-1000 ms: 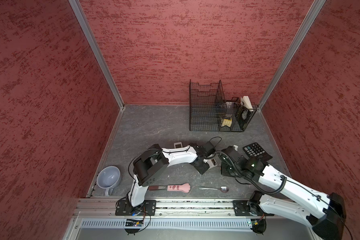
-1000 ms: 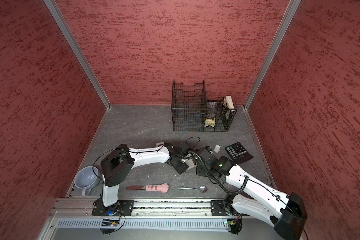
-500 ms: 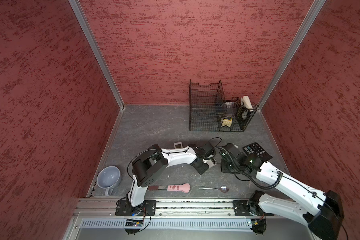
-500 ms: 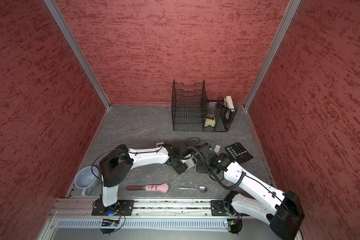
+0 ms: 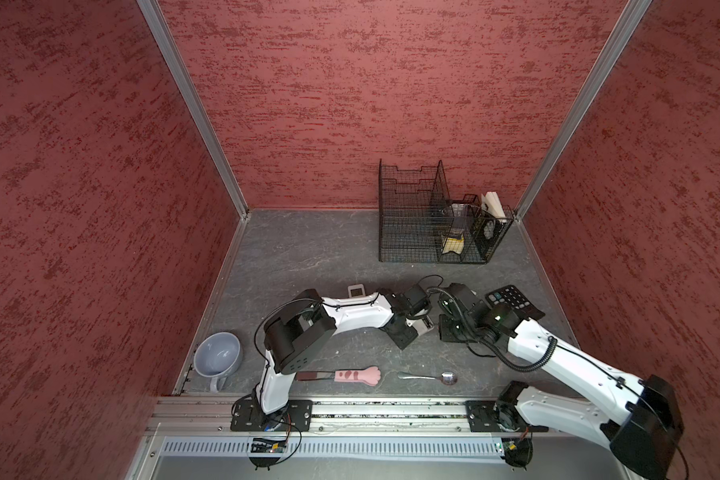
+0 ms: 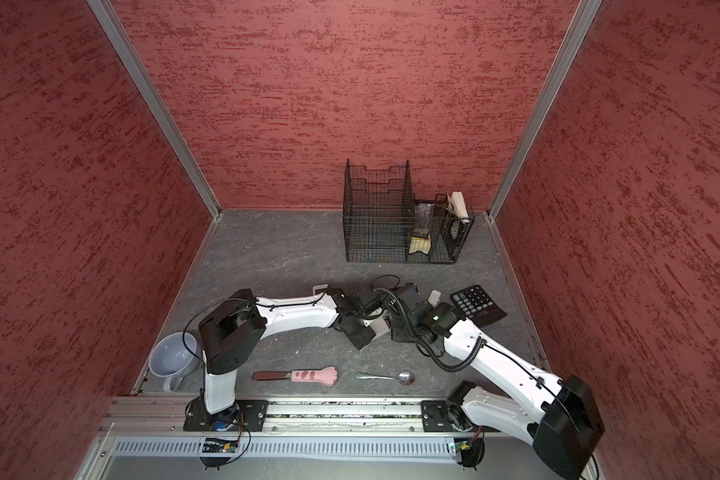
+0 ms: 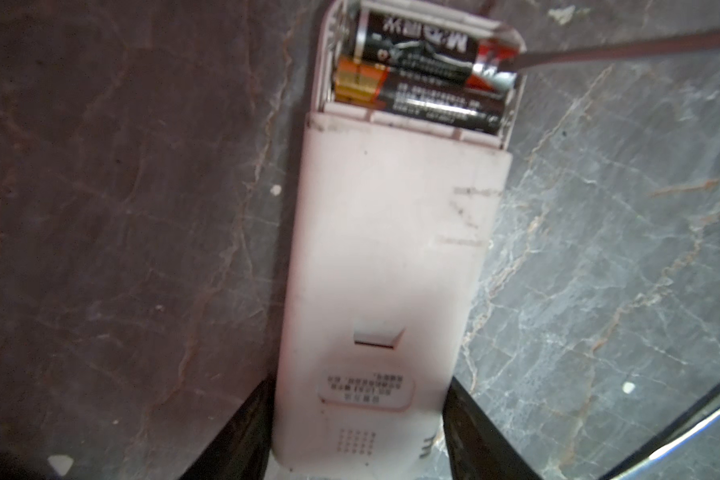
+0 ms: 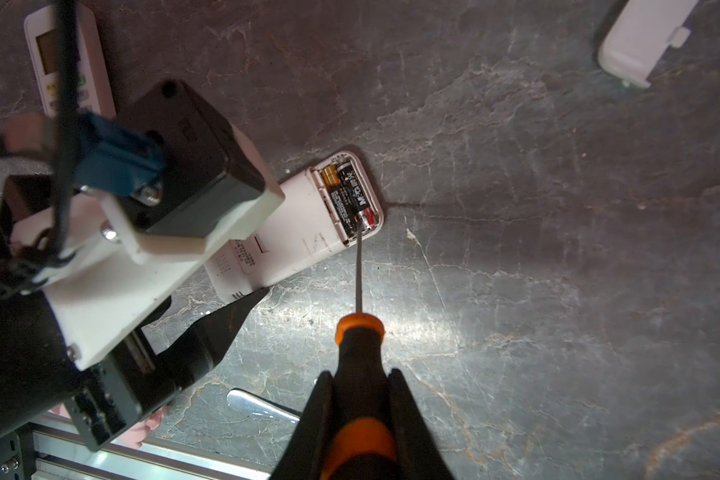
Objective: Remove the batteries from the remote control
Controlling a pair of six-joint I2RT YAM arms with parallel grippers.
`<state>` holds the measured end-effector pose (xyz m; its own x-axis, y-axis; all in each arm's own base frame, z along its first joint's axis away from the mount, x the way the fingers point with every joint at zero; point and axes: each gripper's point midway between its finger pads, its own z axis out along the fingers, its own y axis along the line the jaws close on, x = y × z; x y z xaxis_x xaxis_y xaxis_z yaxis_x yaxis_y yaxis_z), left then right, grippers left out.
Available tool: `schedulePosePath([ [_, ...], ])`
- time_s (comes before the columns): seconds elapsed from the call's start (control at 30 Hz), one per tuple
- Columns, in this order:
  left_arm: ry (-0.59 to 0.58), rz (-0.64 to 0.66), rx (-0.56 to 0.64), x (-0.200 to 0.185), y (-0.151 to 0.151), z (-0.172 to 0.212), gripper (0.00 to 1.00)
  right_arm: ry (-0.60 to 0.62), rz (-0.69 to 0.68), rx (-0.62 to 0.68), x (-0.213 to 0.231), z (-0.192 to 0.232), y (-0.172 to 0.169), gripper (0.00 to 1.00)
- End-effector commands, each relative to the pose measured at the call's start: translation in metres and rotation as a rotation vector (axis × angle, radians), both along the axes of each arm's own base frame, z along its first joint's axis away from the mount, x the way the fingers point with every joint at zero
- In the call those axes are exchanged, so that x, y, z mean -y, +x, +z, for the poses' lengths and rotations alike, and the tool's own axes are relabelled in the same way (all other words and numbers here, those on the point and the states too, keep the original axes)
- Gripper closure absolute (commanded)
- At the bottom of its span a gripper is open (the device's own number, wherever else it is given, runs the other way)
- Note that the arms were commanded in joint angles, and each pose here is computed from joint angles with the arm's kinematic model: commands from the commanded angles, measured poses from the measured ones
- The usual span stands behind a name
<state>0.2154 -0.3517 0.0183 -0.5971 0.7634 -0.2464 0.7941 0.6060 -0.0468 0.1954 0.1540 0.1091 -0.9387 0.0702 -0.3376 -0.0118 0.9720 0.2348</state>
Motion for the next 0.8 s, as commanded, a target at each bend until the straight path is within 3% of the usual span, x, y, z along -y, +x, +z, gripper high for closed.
schedulePosePath([
  [0.0,0.068,-0.012,-0.05,-0.015,-0.011,-0.029,0.37,0.03,-0.004,0.022,-0.003,0.013,0.004,1.0],
  [0.77,0.074,-0.015,-0.054,-0.016,-0.012,-0.031,0.37,-0.012,-0.01,-0.007,0.007,0.002,-0.004,1.0],
])
